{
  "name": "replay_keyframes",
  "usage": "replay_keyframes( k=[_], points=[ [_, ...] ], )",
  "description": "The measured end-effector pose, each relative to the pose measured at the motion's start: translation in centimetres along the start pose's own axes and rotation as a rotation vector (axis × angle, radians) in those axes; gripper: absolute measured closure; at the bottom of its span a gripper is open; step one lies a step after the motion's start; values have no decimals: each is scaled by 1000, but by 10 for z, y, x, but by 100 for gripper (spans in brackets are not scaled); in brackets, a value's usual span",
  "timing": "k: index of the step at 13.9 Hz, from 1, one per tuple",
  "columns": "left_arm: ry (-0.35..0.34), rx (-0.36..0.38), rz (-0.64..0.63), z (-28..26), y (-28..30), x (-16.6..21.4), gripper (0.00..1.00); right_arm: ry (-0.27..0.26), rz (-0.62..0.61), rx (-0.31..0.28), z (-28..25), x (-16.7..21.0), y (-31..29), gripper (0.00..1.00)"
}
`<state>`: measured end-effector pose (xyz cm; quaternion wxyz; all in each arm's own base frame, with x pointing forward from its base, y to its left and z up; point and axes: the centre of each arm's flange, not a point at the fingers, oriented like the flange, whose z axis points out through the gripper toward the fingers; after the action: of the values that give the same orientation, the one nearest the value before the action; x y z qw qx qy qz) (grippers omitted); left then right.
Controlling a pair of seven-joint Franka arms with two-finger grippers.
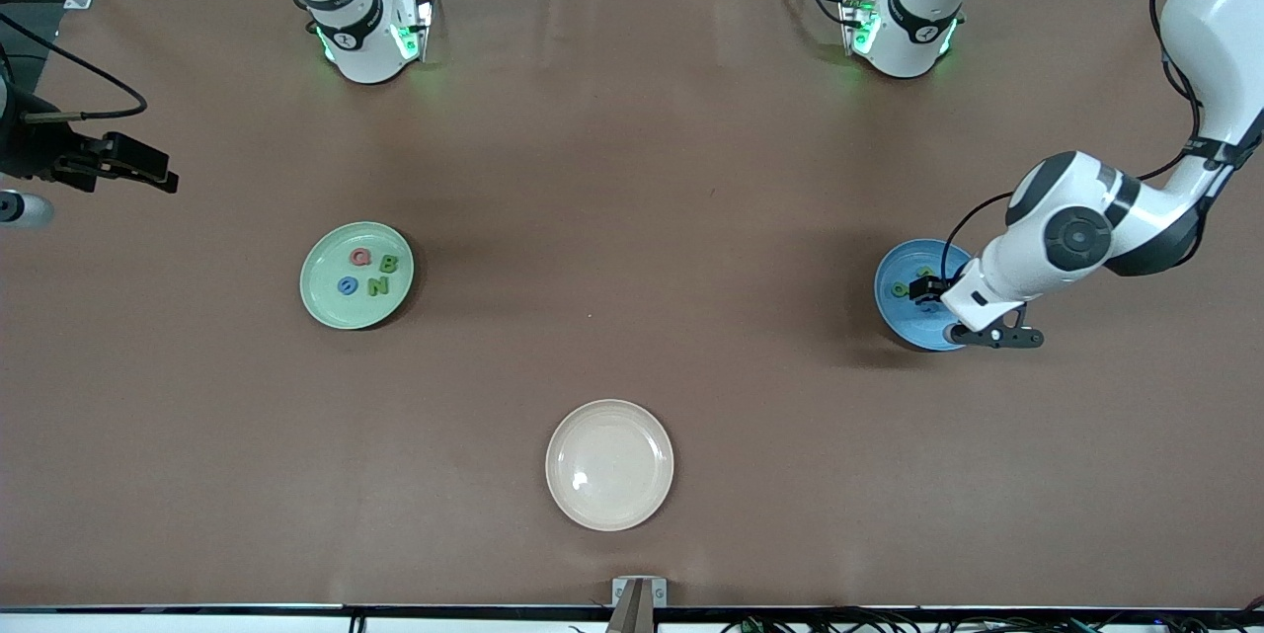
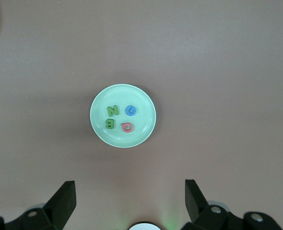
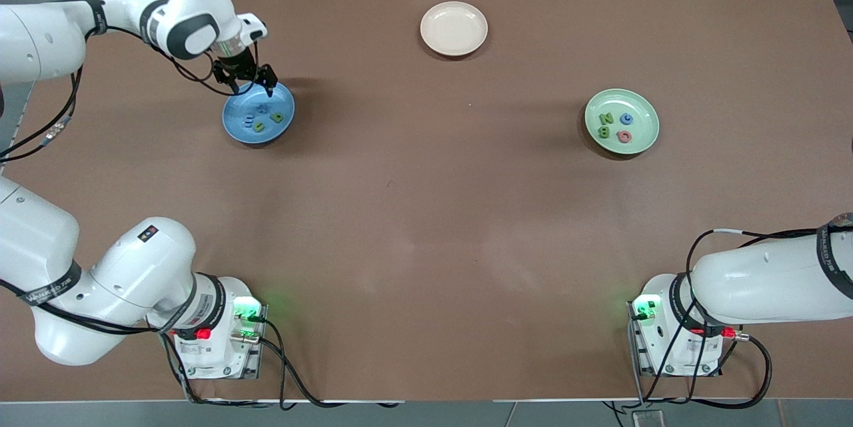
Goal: Sort upper and lower case letters into plates
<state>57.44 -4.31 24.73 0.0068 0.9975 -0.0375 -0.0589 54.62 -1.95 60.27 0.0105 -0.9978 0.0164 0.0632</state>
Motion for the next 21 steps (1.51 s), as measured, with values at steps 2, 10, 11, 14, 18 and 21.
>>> replay_keyframes(
  k=[2,10,11,14,18,21],
  points=[
    [-42,-59,-8,-17,16,6,1,4,-1,0,-2,-6,-1,0],
    [-38,-49,-50,-85,78,-3,1,37,-9,0,-19,-36,-4,0],
    [-28,-42,-50,-101,71,-6,1,43,-11,0,-22,-39,-5,0],
    [42,-41,-101,-165,28,-18,0,57,-15,-1,-30,-47,-7,0],
    [130,-29,-100,-260,-14,-59,0,54,-16,-1,-29,-49,-7,0],
    [158,-21,-91,-325,-34,-84,0,46,-19,-1,-26,-49,-9,0]
  ],
)
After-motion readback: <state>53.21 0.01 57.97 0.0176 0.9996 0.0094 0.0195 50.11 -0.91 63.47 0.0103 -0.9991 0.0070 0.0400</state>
